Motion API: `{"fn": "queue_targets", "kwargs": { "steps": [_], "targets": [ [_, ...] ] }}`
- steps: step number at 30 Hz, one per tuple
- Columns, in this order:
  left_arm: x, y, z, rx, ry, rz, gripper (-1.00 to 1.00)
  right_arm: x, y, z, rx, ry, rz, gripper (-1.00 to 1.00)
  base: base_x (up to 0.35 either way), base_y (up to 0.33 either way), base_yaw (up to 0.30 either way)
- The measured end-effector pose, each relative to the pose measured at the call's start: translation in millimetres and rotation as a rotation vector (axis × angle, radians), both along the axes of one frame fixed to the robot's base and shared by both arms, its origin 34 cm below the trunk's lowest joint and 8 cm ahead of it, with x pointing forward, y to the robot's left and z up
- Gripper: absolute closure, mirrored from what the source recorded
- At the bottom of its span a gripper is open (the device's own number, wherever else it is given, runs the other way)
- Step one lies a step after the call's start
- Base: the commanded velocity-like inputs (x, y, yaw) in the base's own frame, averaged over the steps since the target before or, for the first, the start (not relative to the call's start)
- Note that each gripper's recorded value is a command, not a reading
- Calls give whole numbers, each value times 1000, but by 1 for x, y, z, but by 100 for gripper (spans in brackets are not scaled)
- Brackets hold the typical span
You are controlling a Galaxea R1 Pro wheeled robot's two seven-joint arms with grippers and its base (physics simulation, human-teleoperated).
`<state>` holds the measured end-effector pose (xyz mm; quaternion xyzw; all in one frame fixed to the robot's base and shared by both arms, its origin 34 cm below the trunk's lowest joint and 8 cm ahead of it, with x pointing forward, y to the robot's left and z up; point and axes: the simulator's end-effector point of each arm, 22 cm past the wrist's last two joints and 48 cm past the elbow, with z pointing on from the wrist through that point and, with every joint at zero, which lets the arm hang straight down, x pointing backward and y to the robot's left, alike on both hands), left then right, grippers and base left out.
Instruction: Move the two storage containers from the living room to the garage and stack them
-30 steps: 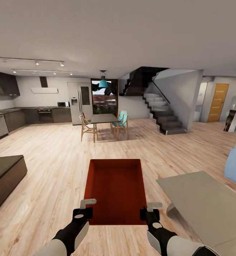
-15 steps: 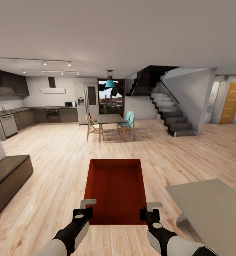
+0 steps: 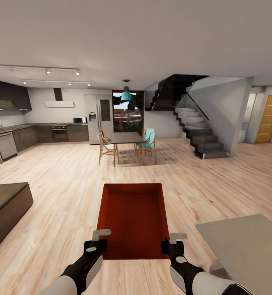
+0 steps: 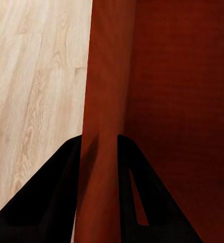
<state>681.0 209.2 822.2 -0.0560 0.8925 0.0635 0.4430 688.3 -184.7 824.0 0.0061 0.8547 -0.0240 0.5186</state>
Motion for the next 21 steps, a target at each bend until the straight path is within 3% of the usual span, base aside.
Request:
{"fn": "queue_targets", "kwargs": {
  "steps": [21],
  "targets": [
    [0,0,0,-1,0,0,100,0,0,0,0,0,1,100,323,0,0]
  ]
}}
